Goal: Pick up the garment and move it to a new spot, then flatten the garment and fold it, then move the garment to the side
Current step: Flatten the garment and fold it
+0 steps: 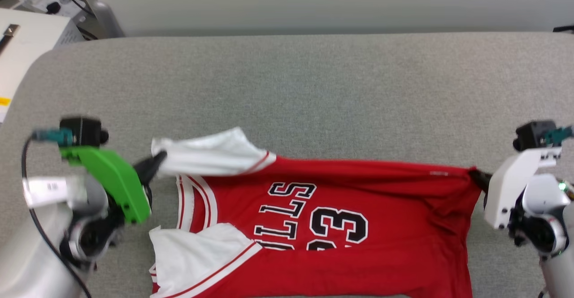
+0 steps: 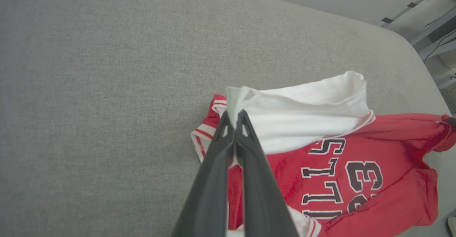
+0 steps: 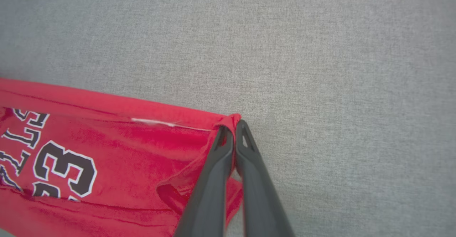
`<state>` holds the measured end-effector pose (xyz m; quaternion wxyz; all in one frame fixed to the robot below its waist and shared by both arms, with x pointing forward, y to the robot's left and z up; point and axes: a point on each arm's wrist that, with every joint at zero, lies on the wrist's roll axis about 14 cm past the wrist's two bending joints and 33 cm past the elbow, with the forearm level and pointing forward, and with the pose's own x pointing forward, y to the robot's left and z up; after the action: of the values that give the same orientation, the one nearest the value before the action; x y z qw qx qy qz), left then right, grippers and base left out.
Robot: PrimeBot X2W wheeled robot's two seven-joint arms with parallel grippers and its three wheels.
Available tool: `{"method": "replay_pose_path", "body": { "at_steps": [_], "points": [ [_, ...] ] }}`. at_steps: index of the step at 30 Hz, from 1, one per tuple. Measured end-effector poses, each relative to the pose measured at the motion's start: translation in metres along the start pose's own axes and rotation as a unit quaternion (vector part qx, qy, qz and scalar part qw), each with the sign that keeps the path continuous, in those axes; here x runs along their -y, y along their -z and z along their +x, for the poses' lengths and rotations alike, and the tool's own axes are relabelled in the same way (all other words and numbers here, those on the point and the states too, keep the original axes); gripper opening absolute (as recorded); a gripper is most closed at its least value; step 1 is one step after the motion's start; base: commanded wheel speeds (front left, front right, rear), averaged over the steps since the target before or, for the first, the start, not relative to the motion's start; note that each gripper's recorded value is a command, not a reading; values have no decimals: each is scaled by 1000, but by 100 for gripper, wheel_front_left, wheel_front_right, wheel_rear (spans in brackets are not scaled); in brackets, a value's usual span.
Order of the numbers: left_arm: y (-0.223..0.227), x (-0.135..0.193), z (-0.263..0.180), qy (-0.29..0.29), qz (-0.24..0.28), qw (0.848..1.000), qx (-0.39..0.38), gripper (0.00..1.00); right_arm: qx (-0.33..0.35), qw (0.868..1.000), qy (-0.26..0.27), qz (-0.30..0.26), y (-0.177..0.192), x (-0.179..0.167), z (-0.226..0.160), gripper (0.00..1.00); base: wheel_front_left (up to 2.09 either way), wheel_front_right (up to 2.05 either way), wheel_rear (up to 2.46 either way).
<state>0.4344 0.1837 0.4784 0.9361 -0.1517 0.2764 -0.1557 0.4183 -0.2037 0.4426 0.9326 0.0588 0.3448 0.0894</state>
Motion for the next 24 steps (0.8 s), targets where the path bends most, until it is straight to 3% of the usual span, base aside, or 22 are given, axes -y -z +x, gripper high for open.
{"method": "replay_pose_path", "body": {
  "at_steps": [10,15,17,18,20,21,22,24],
  "points": [
    [99,-7,-54,-42,-97,993,-44,0,2,999,-5,44,53,-13,-21,0,0,0,0],
    [125,-8,-59,-55,-125,989,-56,0,-11,998,0,64,79,-15,-25,0,0,0,0],
    [132,-6,-55,-56,-142,987,-58,0,-13,997,-1,75,88,-18,-26,46,0,0,0],
    [136,-4,-53,-56,-146,986,-58,4,-13,997,-2,79,91,-20,-27,100,0,0,0],
    [140,-1,-49,-58,-157,985,-53,43,-2,996,-1,88,94,-21,-27,100,0,0,0],
    [142,0,-48,-56,-157,985,-52,76,4,996,0,91,94,-22,-28,100,0,0,0],
    [144,1,-47,-55,-157,985,-50,100,13,995,1,94,93,-23,-28,100,0,0,0],
    [143,3,-45,-51,-154,986,-37,100,33,994,1,100,91,-24,-29,100,0,0,0]
  ]
}}
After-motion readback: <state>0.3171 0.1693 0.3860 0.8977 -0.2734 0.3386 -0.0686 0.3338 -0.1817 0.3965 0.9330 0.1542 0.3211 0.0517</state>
